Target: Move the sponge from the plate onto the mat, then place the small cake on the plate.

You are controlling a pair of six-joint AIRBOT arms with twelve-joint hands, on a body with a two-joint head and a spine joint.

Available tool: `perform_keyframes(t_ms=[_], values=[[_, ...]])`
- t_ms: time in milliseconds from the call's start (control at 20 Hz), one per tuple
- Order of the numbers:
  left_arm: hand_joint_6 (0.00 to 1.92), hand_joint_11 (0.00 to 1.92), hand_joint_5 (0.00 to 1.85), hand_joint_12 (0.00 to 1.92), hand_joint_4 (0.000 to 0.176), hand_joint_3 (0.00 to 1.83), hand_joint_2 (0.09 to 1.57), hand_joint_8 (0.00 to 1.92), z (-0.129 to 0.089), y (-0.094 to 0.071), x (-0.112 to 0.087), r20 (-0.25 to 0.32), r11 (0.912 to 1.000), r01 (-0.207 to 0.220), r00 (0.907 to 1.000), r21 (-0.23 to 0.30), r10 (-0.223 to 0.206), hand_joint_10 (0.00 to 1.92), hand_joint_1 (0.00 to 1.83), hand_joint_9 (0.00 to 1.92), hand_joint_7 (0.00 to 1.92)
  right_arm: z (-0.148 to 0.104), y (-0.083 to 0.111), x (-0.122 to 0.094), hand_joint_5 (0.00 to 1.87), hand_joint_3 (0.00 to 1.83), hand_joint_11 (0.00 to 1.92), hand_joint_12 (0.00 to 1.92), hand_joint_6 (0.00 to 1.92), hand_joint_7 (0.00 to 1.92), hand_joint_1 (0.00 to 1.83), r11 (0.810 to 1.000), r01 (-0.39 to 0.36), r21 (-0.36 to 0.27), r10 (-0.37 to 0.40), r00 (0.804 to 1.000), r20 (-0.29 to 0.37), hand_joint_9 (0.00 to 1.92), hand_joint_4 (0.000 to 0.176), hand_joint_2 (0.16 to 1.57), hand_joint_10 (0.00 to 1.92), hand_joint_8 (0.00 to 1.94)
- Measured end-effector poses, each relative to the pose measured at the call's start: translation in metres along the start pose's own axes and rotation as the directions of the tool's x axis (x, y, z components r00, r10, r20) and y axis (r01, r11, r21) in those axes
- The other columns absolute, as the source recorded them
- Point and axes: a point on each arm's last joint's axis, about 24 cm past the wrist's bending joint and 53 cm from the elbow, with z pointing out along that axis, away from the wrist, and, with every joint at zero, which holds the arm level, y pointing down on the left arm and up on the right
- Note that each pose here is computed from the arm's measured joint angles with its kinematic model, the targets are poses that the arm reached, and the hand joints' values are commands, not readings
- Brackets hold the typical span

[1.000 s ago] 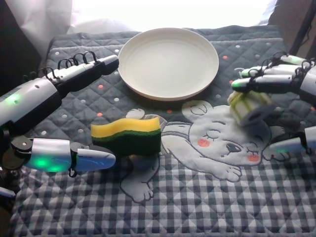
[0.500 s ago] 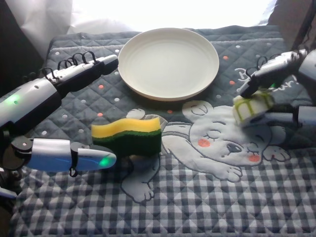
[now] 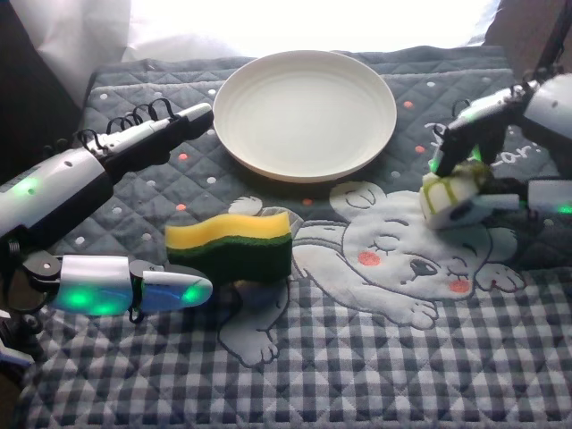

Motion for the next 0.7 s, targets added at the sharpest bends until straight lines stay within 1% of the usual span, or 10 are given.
perform_keyframes(t_ms=[50, 150, 250, 300, 350, 500, 550, 600, 650, 700], values=[[0.01, 0.0, 0.09, 0.81, 0.063, 0.0, 0.85, 0.0, 0.0, 0.0, 0.0, 0.002, 1.0, 0.001, 1.0, 0.001, -0.001, 0.0, 0.78, 0.14, 0.09, 0.004, 0.002, 0.0, 1.05, 0.0, 0.68, 1.36, 0.76, 0.83, 1.37, 1.0, 0.009, -0.004, -0.009, 1.0, -0.002, 0.84, 0.0, 1.13, 1.3, 1.23], [0.0, 0.0, 0.1, 0.76, 0.082, 0.0, 0.85, 0.0, 0.0, 0.0, -0.001, 0.006, 1.0, 0.003, 1.0, 0.001, -0.003, 0.0, 0.81, 0.12, 0.08, 0.019, 0.011, -0.004, 1.07, 0.0, 0.74, 1.36, 0.71, 0.82, 1.37, 0.999, 0.041, -0.025, -0.041, 0.999, 0.003, 0.85, 0.0, 1.13, 1.32, 1.23], [0.0, 0.0, 0.11, 0.82, 0.069, 0.0, 0.86, 0.0, 0.0, -0.001, -0.001, 0.006, 1.0, 0.003, 1.0, 0.002, -0.003, 0.0, 0.8, 0.13, 0.09, 0.035, 0.02, -0.012, 1.04, 0.0, 0.75, 1.34, 0.76, 0.78, 1.36, 0.998, 0.05, -0.049, -0.049, 0.998, 0.028, 0.83, 0.0, 1.15, 1.35, 1.26], [0.0, 0.0, 0.11, 0.82, 0.078, 0.0, 0.85, 0.0, 0.0, -0.001, -0.001, 0.006, 1.0, 0.003, 1.0, 0.003, -0.003, 0.0, 0.79, 0.13, 0.09, 0.042, 0.028, -0.016, 1.03, 0.0, 0.74, 1.32, 0.78, 0.77, 1.36, 0.996, 0.059, -0.066, -0.056, 0.998, 0.038, 0.82, 0.0, 1.15, 1.36, 1.27], [0.0, 0.0, 0.1, 0.75, 0.081, 0.0, 0.86, 0.0, 0.0, -0.001, -0.001, 0.006, 1.0, 0.003, 1.0, 0.003, -0.003, 0.01, 0.79, 0.11, 0.08, 0.049, 0.038, -0.02, 1.03, 0.0, 0.76, 1.31, 0.78, 0.74, 1.36, 0.993, 0.07, -0.092, -0.066, 0.997, 0.046, 0.82, 0.0, 1.16, 1.37, 1.29], [0.0, 0.0, 0.11, 0.74, 0.082, 0.0, 0.84, 0.0, 0.0, 0.0, -0.002, 0.008, 1.0, 0.005, 1.0, 0.001, -0.005, 0.01, 0.79, 0.11, 0.09, 0.079, 0.066, -0.033, 1.01, 0.0, 0.78, 1.27, 0.81, 0.74, 1.36, 0.982, 0.123, -0.146, -0.113, 0.991, 0.078, 0.84, 0.0, 1.16, 1.36, 1.29], [0.0, 0.0, 0.11, 0.75, 0.083, 0.0, 0.84, 0.0, 0.0, 0.0, -0.001, 0.007, 1.0, 0.008, 0.9999, 0.002, -0.008, 0.01, 0.8, 0.12, 0.09, 0.09, 0.074, -0.04, 1.01, 0.0, 0.72, 1.27, 0.83, 0.77, 1.36, 0.978, 0.147, -0.149, -0.134, 0.987, 0.092, 0.81, 0.0, 1.16, 1.36, 1.29], [0.0, 0.0, 0.11, 0.71, 0.083, 0.0, 0.85, 0.0, 0.001, 0.001, 0.001, 0.006, 0.9999, 0.011, 0.9999, 0.003, -0.011, 0.0, 0.8, 0.11, 0.09, 0.106, 0.084, -0.046, 1.03, 0.0, 0.73, 1.22, 0.82, 0.8, 1.37, 0.973, 0.178, -0.147, -0.163, 0.981, 0.108, 0.82, 0.0, 1.14, 1.32, 1.23], [0.01, 0.0, 0.12, 0.7, 0.064, 0.0, 0.85, 0.0, 0.002, 0.002, 0.002, -0.001, 0.9999, 0.011, 0.9999, 0.003, -0.011, 0.0, 0.8, 0.11, 0.09, 0.117, 0.091, -0.048, 1.06, 0.0, 0.77, 1.15, 0.82, 0.92, 1.38, 0.967, 0.211, -0.144, -0.195, 0.974, 0.117, 0.92, 0.0, 1.1, 1.17, 1.04], [0.01, 0.0, 0.12, 0.7, 0.064, 0.0, 0.85, 0.0, 0.002, 0.003, 0.003, -0.002, 0.9999, 0.013, 0.9999, 0.001, -0.013, 0.0, 0.8, 0.11, 0.09, 0.124, 0.092, -0.048, 1.06, 0.0, 0.77, 1.15, 0.82, 0.92, 1.38, 0.966, 0.22, -0.138, -0.205, 0.972, 0.117, 0.92, 0.0, 1.1, 1.17, 1.04]])
